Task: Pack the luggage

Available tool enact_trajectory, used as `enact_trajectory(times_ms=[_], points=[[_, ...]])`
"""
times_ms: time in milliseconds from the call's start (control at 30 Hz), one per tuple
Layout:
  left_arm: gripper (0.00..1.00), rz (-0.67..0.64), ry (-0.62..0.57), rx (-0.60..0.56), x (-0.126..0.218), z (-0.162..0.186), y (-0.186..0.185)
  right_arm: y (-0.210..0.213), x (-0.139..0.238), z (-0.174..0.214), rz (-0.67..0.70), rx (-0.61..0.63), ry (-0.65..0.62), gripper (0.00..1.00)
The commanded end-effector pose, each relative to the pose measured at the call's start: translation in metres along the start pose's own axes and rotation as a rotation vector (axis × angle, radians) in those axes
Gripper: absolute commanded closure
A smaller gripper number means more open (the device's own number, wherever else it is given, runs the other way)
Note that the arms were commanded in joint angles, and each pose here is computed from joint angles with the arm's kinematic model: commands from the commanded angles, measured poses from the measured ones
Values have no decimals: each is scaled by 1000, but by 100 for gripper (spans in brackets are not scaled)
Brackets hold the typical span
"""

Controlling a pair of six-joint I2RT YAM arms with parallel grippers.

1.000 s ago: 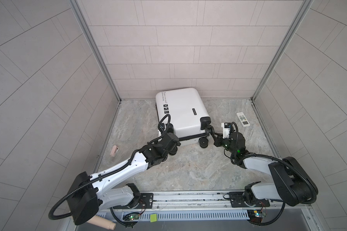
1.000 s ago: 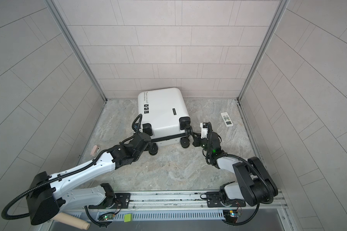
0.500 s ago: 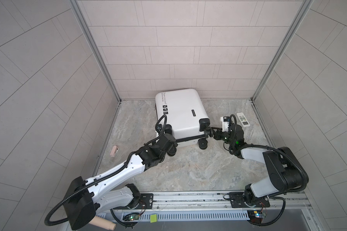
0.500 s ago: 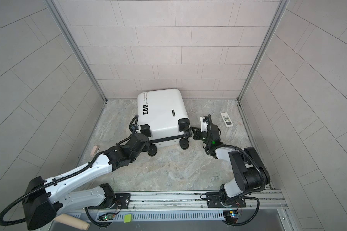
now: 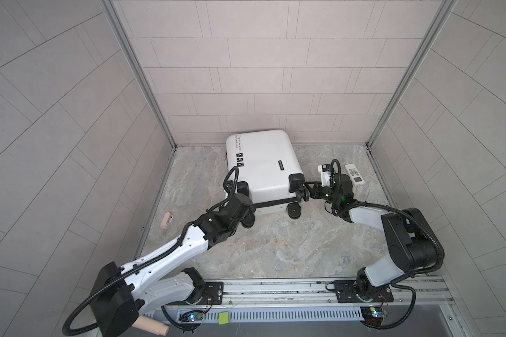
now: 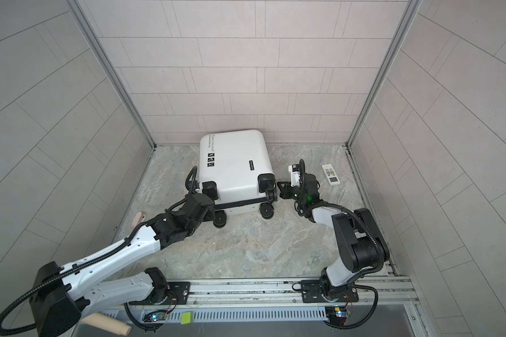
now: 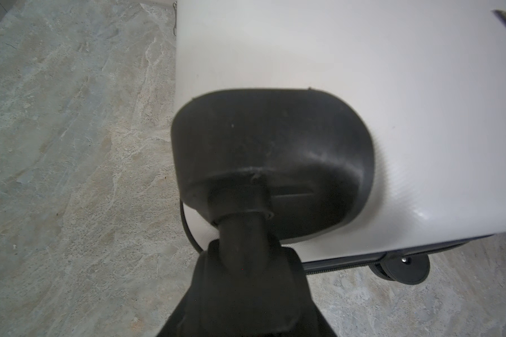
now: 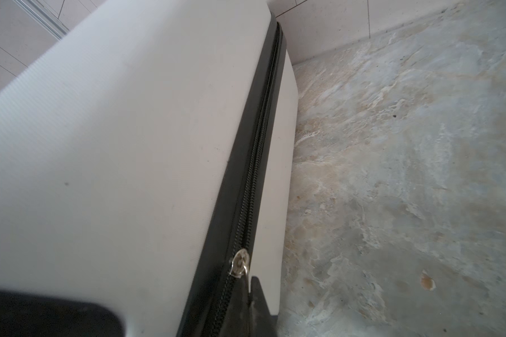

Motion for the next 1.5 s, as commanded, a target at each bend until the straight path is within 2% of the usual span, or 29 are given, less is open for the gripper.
enact_trajectory(times_ms=[0, 33, 100, 200, 267, 400, 533, 633, 800, 1100, 1133, 1467], points=[[92, -25, -97, 29, 18, -19, 9, -2, 9, -6, 61, 22, -42, 100], [79, -24, -94, 26, 19, -19, 9, -1, 9, -5, 63, 24, -33, 100], [54, -23, -93, 14, 24, -24, 9, 1, 8, -3, 66, 26, -19, 93], [37, -24, -97, -5, 34, -32, 10, 4, 9, -2, 69, 27, -14, 84], [33, -26, -101, -15, 42, -38, 12, 4, 10, -2, 88, 25, -12, 76], [28, -31, -108, -38, 59, -51, 15, 3, 16, -1, 124, 32, -8, 66], [26, -16, -103, -50, 73, -61, 14, 4, 22, 0, 148, 47, -5, 60], [26, 28, -94, -68, 80, -66, 2, 7, 27, -2, 156, 55, -13, 58], [26, 138, -143, -107, 95, -69, -41, 21, 32, -4, 142, 78, -18, 57], [23, 306, -24, -80, 69, -54, -97, 62, 24, 11, 108, 185, 30, 56], [22, 319, -11, -50, 66, -52, -101, 67, 22, 14, 97, 191, 36, 57], [20, 373, 73, -18, 54, -37, -110, 116, 14, 47, -11, 246, 81, 57]])
Point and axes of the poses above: each gripper's point midway between its finger pads, its own x axis back along the fingers, its own y axis along the line the jaws close on, z = x × y, the point moved 10 cm from there along x, back along the fingers, and after that the axes turned 7 degrees about -x, right-handed, at the moved point
